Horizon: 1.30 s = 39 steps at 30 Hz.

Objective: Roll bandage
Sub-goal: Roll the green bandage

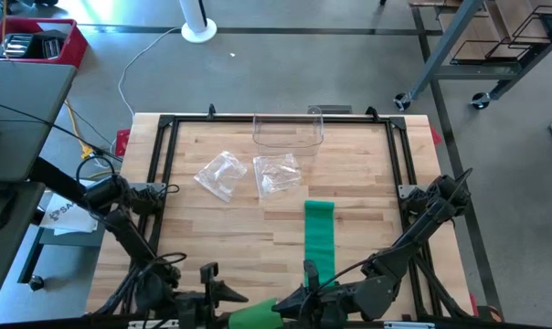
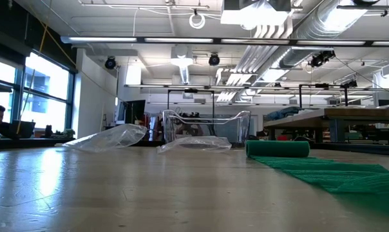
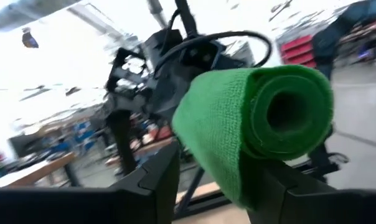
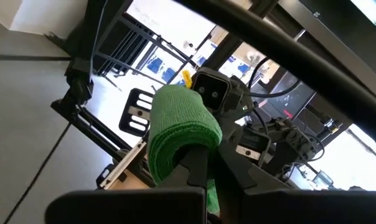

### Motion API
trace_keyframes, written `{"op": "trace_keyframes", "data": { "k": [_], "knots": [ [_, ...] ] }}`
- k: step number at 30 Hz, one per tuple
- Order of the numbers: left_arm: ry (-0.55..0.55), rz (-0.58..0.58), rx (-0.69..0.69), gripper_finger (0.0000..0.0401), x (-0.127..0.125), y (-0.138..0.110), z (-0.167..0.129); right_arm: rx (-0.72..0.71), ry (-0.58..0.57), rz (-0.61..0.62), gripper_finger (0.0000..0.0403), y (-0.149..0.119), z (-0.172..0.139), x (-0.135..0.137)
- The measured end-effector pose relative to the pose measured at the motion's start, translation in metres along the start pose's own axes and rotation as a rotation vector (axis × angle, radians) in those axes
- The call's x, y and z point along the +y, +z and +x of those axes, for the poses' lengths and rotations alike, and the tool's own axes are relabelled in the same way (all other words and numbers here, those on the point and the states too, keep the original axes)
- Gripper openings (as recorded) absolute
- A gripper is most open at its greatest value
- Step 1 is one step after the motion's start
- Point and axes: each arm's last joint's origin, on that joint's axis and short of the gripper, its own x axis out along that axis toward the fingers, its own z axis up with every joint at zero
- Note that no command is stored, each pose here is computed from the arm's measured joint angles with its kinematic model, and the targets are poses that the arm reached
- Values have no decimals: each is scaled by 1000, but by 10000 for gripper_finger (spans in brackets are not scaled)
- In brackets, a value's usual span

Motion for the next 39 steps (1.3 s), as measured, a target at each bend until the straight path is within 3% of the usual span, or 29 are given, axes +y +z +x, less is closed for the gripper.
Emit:
{"op": "trace_keyframes", "data": {
  "k": [5, 11, 22, 26, 39],
  "knots": [
    [9, -18, -26, 102, 7, -3, 9, 3, 2, 7, 0, 0, 0, 0],
    [14, -88, -23, 8, 10, -5, 14, 3, 10, -54, 0, 2, -3, 4],
    [-47, -271, 79, 1, 2, -20, 17, -24, -7, -141, 0, 8, -7, 7],
    [-137, -303, 50, 1, 3, -23, 22, -26, -10, -176, 0, 9, -7, 7],
    [-212, -506, 91, 0, 8, -35, 35, 65, -99, -389, 0, 12, -13, 11]
  ]
}}
